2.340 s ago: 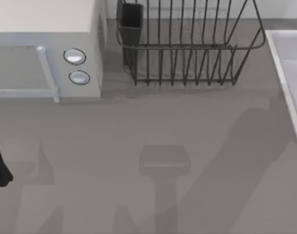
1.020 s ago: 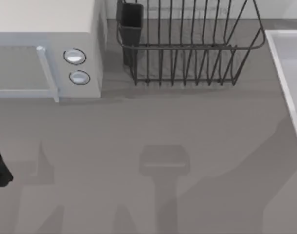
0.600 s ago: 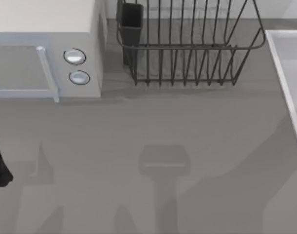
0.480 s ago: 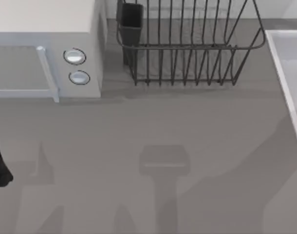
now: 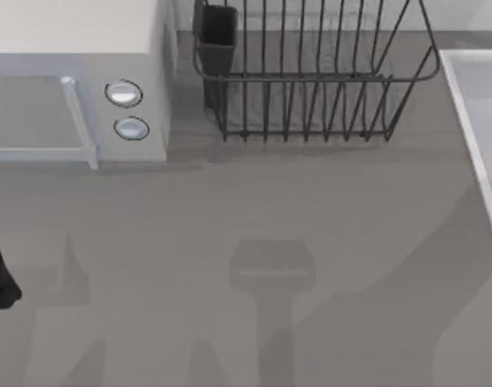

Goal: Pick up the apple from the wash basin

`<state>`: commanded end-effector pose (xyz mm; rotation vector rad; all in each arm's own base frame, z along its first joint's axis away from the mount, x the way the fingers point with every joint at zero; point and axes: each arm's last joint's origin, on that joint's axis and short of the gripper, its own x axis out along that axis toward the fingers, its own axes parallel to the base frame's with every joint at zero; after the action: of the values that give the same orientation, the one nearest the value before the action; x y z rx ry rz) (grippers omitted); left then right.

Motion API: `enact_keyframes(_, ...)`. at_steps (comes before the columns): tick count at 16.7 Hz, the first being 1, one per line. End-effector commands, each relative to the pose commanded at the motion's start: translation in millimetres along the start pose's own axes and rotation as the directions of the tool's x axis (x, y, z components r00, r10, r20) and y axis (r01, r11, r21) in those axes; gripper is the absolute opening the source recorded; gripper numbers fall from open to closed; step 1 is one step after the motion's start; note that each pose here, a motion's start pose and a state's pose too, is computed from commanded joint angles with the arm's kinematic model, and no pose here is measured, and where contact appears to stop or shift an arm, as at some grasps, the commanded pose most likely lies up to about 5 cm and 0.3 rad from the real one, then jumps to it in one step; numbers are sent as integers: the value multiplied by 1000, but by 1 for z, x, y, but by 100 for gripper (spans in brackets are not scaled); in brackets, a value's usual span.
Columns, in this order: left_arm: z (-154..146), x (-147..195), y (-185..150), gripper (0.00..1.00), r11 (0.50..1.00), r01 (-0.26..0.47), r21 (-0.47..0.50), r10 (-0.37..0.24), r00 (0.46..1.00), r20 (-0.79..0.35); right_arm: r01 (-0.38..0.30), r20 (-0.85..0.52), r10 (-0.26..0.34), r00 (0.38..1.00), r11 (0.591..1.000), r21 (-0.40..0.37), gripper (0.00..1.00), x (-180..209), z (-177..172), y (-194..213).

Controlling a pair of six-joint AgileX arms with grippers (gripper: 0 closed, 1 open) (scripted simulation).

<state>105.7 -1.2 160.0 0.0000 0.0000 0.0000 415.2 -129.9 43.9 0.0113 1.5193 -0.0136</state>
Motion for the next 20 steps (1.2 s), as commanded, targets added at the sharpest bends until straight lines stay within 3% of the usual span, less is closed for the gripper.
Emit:
enact_keyframes(3, 0, 0, 0, 100, 1000, 0, 0, 0, 1000, 0, 1, 4, -1, 1000, 1000, 0, 0, -32, 15, -5)
enact_keyframes(7, 0, 0, 0, 100, 1000, 0, 0, 0, 1000, 0, -7, -23, 7, 1000, 1000, 1, 0, -105, 27, -8)
enact_keyframes(13, 0, 0, 0, 100, 1000, 0, 0, 0, 1000, 0, -7, -22, 7, 1000, 1000, 1, 0, -218, 13, -1)
enact_keyframes(16, 0, 0, 0, 100, 1000, 0, 0, 0, 1000, 0, -1, -3, 1, 1000, 1000, 0, 0, -241, 7, 2)
enact_keyframes(20, 0, 0, 0, 100, 1000, 0, 0, 0, 1000, 0, -2, -5, 2, 1000, 1000, -1, 0, -240, 8, 3)
